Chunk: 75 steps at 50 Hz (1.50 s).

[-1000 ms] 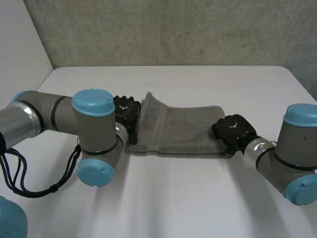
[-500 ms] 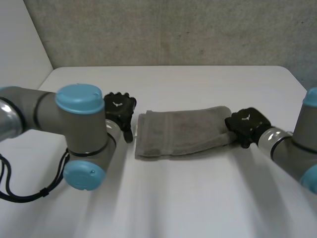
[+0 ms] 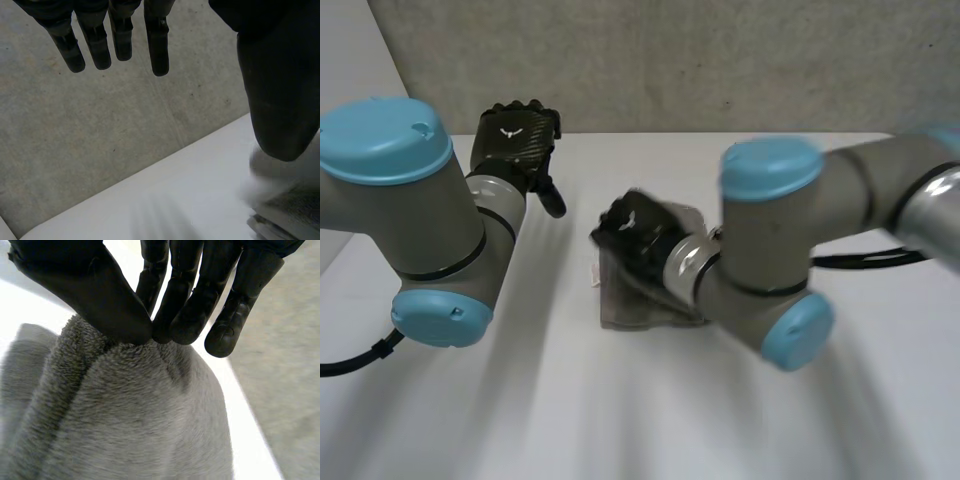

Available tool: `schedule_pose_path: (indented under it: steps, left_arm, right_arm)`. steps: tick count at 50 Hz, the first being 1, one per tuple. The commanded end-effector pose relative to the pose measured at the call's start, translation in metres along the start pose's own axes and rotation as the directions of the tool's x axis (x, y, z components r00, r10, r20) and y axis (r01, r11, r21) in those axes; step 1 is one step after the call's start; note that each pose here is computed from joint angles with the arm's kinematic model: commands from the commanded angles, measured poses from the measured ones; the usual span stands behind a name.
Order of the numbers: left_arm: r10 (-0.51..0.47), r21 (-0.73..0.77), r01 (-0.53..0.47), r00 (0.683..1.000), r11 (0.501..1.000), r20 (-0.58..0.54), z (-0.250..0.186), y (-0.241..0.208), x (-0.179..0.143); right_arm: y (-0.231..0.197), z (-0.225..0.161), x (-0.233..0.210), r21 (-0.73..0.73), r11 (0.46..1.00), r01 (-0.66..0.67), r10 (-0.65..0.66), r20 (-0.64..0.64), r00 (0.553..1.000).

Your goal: Fold the towel.

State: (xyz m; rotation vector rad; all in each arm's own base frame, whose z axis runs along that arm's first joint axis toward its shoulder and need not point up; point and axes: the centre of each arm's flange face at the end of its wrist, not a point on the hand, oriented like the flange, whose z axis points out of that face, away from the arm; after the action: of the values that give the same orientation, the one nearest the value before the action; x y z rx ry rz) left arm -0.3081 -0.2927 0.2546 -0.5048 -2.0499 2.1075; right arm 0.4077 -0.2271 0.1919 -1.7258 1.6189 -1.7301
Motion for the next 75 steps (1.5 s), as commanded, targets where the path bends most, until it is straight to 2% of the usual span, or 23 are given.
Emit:
schedule_pose_path:
  steps: [1,4,6,7,9,10,11,12,14,20,24,33,37,39,41,47,58,66,71,75]
  left_arm:
    - [-0.004,0.006,0.004,1.0,1.0,0.001,0.0,0.001,-0.002]
    - [-0.005,0.012,0.005,1.0,1.0,0.001,0.003,0.001,-0.001]
    - [-0.006,0.02,0.006,1.0,1.0,-0.006,0.006,-0.001,0.0]
    - [-0.006,0.021,0.007,1.0,1.0,-0.006,0.006,-0.001,0.0]
    - [-0.015,0.031,0.017,0.999,0.999,-0.048,0.01,-0.001,0.006]
    - [-0.015,0.032,0.017,0.999,0.999,-0.048,0.01,-0.001,0.006]
    - [-0.025,0.034,0.028,0.996,0.999,-0.08,0.011,-0.001,0.01]
    - [-0.025,0.034,0.028,0.996,0.999,-0.08,0.011,-0.001,0.01]
    - [-0.054,0.048,0.062,0.989,0.997,-0.138,0.012,-0.004,0.019]
    - [-0.115,0.046,0.127,0.971,0.991,-0.209,0.017,-0.005,0.031]
    - [-0.143,0.029,0.159,0.942,0.987,-0.303,0.018,0.0,0.054]
    - [-0.143,-0.049,0.135,0.904,0.99,-0.404,0.024,0.039,0.085]
    - [-0.145,-0.078,0.124,0.897,0.989,-0.418,0.025,0.054,0.093]
    - [-0.146,-0.096,0.117,0.897,0.989,-0.417,0.025,0.061,0.094]
    - [-0.15,-0.134,0.103,0.898,0.986,-0.413,0.023,0.073,0.095]
    - [-0.157,-0.223,0.07,0.903,0.972,-0.401,0.012,0.091,0.092]
    - [-0.152,-0.299,0.032,0.909,0.954,-0.387,-0.008,0.109,0.079]
    - [-0.058,-0.257,-0.046,0.922,0.965,-0.383,-0.016,0.118,0.065]
    - [-0.004,-0.226,-0.091,0.921,0.97,-0.389,-0.017,0.118,0.064]
    - [0.01,-0.224,-0.095,0.936,0.97,-0.352,-0.015,0.116,0.059]
  right_arm:
    - [0.021,0.005,-0.018,-0.103,0.994,-0.032,0.034,0.016,0.999]
    - [0.019,-0.002,0.0,-0.108,0.989,-0.098,0.095,-0.037,0.995]
    - [0.014,-0.018,0.03,-0.088,0.971,-0.221,0.211,-0.112,0.971]
    - [0.014,-0.018,0.03,-0.088,0.971,-0.222,0.211,-0.113,0.971]
    - [0.009,-0.035,0.055,-0.048,0.942,-0.332,0.32,-0.169,0.932]
    - [0.009,-0.035,0.055,-0.048,0.942,-0.332,0.32,-0.169,0.932]
    - [0.006,-0.042,0.066,-0.028,0.927,-0.373,0.361,-0.194,0.912]
    - [0.006,-0.042,0.066,-0.028,0.927,-0.374,0.362,-0.194,0.912]
    - [0.004,-0.055,0.084,0.004,0.904,-0.428,0.417,-0.236,0.878]
    - [0.008,-0.066,0.103,0.024,0.892,-0.451,0.44,-0.273,0.855]
    - [0.028,-0.071,0.126,0.017,0.878,-0.478,0.457,-0.327,0.827]
    - [0.056,-0.058,0.123,-0.023,0.859,-0.511,0.477,-0.326,0.816]
    - [0.066,-0.05,0.119,-0.028,0.845,-0.534,0.498,-0.324,0.804]
    - [0.071,-0.046,0.116,-0.026,0.83,-0.557,0.521,-0.321,0.791]
    - [0.082,-0.036,0.109,-0.026,0.79,-0.613,0.576,-0.312,0.756]
    - [0.101,-0.02,0.096,-0.045,0.737,-0.674,0.633,-0.302,0.713]
    - [0.11,0.005,0.062,-0.099,0.727,-0.68,0.643,-0.251,0.724]
    - [0.101,0.025,0.029,-0.117,0.746,-0.656,0.632,-0.188,0.752]
    - [0.1,0.032,0.024,-0.136,0.748,-0.65,0.622,-0.199,0.757]
    - [0.098,0.033,0.027,-0.144,0.748,-0.648,0.617,-0.21,0.758]
